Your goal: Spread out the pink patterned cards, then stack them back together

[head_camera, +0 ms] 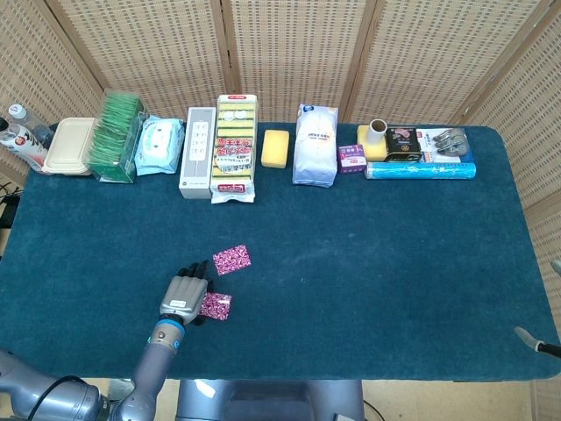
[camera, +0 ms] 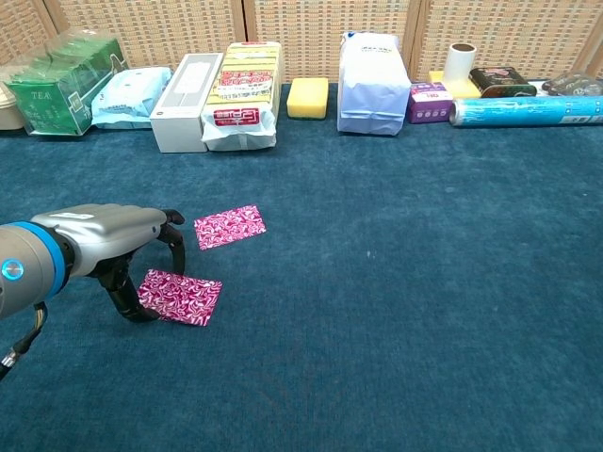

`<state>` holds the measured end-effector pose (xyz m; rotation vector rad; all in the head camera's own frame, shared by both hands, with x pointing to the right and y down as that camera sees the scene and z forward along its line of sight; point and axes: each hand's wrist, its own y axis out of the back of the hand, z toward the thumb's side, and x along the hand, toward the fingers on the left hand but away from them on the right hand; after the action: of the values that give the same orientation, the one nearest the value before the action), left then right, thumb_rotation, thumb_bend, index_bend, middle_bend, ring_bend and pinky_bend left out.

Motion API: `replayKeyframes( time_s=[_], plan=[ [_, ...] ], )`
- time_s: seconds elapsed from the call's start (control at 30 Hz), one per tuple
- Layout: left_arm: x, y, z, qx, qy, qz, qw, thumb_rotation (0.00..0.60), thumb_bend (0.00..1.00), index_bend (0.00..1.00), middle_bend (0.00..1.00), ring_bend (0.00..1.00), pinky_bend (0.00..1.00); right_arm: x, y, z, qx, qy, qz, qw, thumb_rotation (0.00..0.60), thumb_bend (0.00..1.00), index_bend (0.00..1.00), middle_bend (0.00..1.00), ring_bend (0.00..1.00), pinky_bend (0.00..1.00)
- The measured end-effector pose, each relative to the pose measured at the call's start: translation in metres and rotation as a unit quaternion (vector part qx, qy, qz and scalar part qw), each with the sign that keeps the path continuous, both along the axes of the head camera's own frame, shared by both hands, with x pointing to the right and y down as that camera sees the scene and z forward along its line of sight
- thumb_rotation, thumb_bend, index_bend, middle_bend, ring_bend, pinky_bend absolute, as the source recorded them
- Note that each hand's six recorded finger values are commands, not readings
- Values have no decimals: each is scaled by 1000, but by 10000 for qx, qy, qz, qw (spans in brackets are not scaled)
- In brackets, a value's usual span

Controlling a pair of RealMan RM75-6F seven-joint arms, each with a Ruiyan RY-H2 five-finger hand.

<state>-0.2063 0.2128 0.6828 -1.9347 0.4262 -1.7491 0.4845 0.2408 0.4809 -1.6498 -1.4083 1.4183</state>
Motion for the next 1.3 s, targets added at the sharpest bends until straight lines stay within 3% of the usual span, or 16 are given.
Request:
replayKeyframes(
  time_s=[0.83,1.1,1.3],
  plan=[
    [0,-2,-3,-43,-21,-25,10000,600,157,358,0,0,125,1,0,-1,28,-14,27,10000,600,7,77,0,0,0],
    [-3,-8,-4,76,-75,0,9999,600,158,341,0,0,125,2,0,-2,29,-16,29,10000,600,8,77,0,0,0],
    [-2,-18,-6,281,168,-145,9994,600,159,304,0,0,124,1,0,-1,26,-12,20,10000,600,8,77,0,0,0]
  ],
)
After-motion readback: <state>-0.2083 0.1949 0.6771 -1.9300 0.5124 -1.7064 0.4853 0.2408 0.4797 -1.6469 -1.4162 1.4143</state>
